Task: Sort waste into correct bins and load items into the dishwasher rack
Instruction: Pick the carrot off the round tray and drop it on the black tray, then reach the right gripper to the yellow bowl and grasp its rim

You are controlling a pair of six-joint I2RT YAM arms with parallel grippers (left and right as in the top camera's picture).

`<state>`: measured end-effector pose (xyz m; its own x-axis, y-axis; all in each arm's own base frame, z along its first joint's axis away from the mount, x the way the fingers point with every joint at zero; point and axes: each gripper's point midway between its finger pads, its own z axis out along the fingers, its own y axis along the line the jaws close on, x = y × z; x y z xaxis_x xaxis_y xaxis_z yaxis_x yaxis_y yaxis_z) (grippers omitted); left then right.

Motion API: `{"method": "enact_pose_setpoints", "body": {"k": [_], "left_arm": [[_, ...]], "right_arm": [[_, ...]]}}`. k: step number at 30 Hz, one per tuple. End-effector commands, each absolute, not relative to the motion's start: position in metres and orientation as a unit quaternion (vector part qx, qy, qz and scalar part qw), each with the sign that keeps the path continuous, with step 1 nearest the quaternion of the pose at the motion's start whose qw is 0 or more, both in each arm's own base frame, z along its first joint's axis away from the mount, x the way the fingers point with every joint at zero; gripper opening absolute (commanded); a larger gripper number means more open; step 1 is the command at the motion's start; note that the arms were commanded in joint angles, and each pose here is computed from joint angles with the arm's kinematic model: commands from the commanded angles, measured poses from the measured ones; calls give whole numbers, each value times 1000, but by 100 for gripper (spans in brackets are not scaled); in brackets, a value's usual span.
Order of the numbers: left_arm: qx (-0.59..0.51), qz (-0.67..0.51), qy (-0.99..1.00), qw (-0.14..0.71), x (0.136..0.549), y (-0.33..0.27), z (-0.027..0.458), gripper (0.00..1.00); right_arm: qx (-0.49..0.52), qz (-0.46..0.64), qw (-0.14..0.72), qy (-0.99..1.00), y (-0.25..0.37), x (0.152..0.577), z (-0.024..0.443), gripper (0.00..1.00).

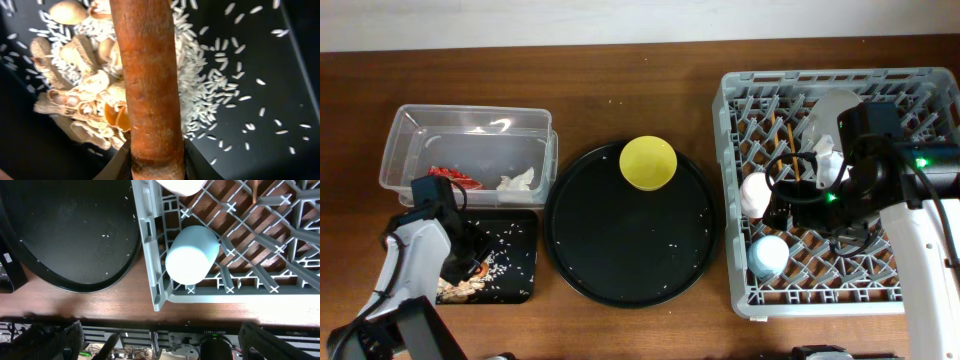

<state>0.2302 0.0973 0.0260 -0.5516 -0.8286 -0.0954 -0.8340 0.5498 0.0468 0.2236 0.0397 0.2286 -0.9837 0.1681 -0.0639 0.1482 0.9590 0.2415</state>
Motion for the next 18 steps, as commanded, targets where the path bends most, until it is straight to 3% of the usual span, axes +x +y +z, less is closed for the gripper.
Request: {"method": "enact_pose_setpoints", "body": {"k": [1, 2, 8, 11, 14, 15, 18], "left_arm": [[-480, 27, 876, 37, 233, 95, 27, 41], [-479, 22, 877, 35, 233, 93, 28, 66], [-445, -24, 891, 88, 257, 86, 75, 70], [-340, -160, 914, 151, 282, 44, 120, 71], [-274, -214, 915, 207, 288, 24, 153, 86], [-269, -213, 912, 226, 291, 25, 159, 99], [-270, -213, 911, 228, 292, 25, 160, 99]], "right_arm": [[80, 121, 42, 989, 40, 224, 229, 98], [80, 121, 42, 989, 40, 224, 229, 98], [80, 121, 42, 989, 40, 224, 229, 98], [80, 121, 42, 989, 40, 224, 229, 98], [80, 121, 42, 989, 40, 224, 229, 98], [80, 121, 42, 989, 40, 224, 229, 98], [80, 121, 42, 989, 40, 224, 229, 98]]}}
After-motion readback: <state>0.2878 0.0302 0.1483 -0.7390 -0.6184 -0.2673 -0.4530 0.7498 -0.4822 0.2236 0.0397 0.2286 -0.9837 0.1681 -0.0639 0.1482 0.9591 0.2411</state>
